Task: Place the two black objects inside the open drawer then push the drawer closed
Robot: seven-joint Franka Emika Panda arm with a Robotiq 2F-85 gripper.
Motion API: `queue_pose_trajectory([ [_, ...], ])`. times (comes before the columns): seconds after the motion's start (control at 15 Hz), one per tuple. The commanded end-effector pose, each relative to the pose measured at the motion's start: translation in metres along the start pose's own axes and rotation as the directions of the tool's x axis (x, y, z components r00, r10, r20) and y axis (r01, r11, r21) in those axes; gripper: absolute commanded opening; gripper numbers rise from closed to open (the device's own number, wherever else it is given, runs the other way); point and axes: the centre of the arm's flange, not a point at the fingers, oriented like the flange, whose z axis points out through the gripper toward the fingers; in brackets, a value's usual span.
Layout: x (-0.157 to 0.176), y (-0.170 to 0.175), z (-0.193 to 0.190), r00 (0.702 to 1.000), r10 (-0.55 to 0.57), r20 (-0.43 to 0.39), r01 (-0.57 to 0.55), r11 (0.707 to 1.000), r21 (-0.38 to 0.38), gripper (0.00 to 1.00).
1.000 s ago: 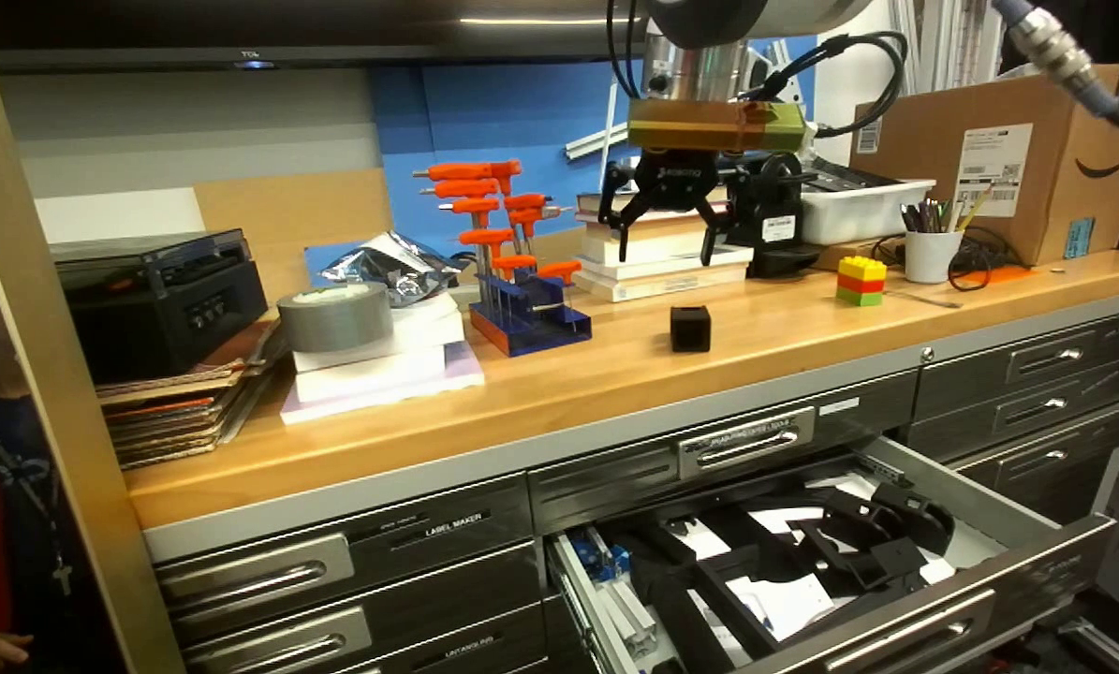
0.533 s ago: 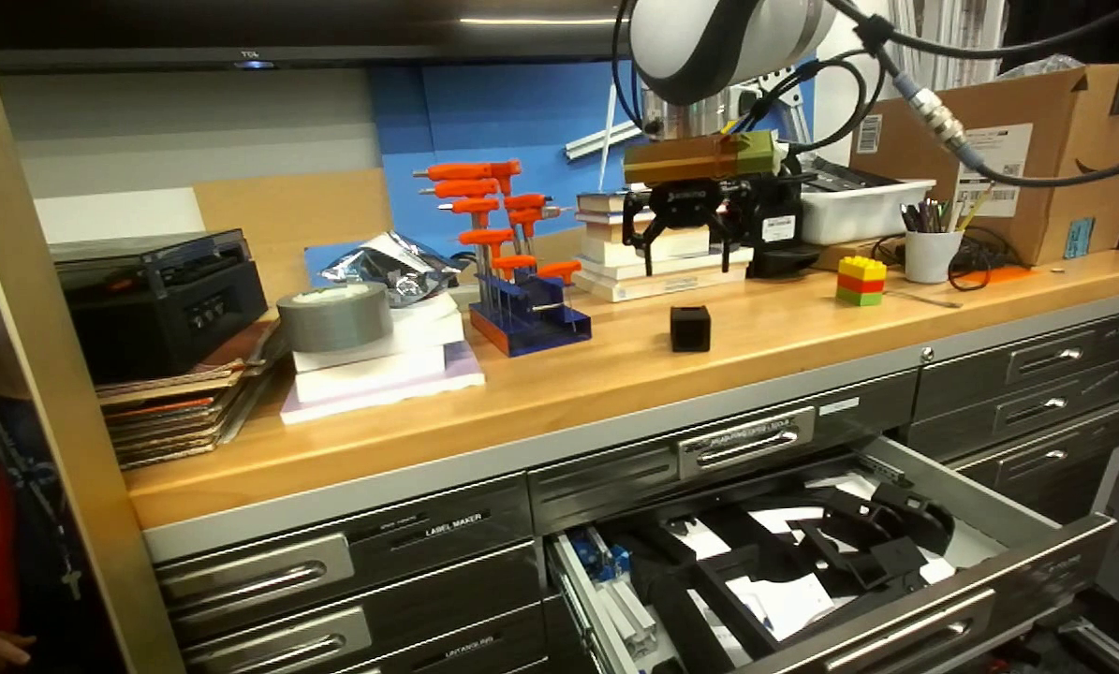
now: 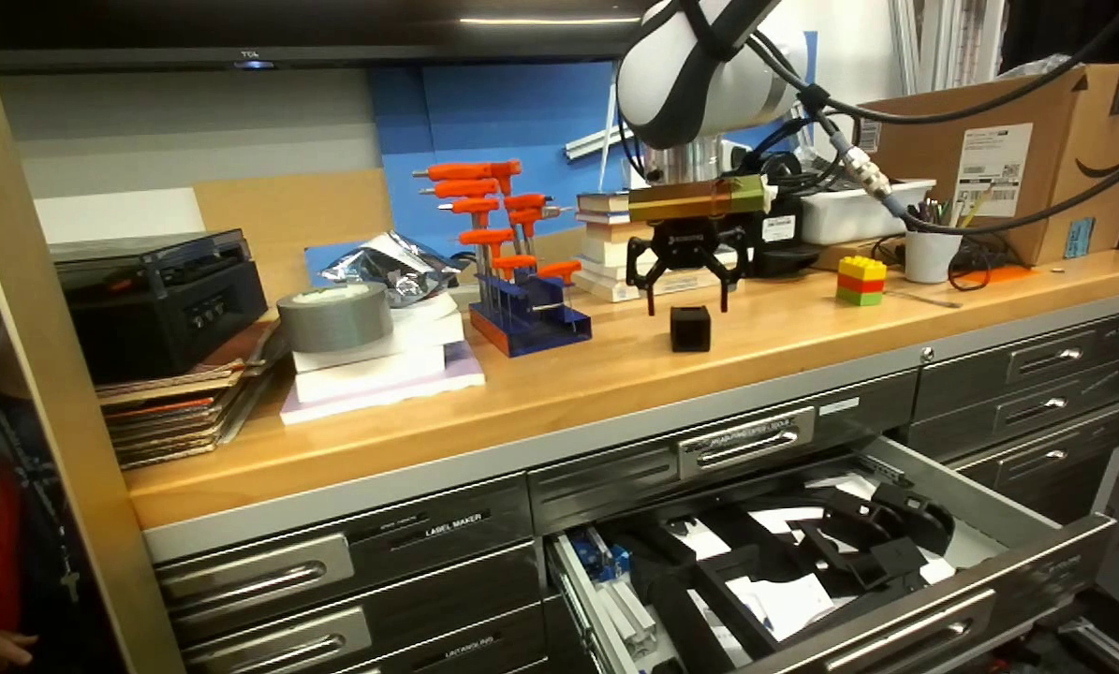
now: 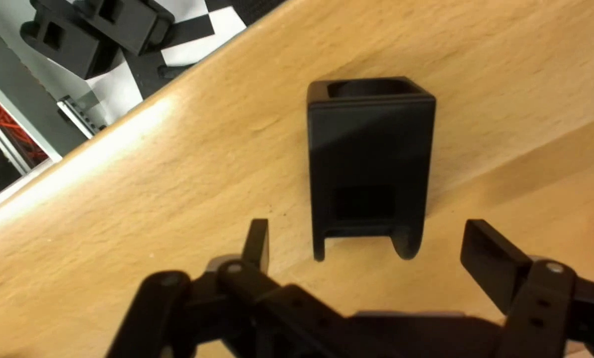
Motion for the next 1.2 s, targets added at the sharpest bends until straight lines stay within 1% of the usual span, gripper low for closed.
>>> queue_pose_trajectory([
  [0.0, 0.006, 0.002, 0.001, 0.996, -0.053, 0.070, 0.053, 0.999, 0.013, 1.00],
  [0.2, -0.002, 0.008, 0.001, 0.993, -0.093, 0.079, 0.091, 0.996, 0.027, 1.00],
  [0.53, 0.001, 0.006, 0.007, 0.987, -0.130, 0.090, 0.126, 0.991, 0.043, 1.00],
  [1.13, 0.009, -0.001, 0.017, 0.985, -0.144, 0.099, 0.141, 0.989, 0.040, 1.00],
])
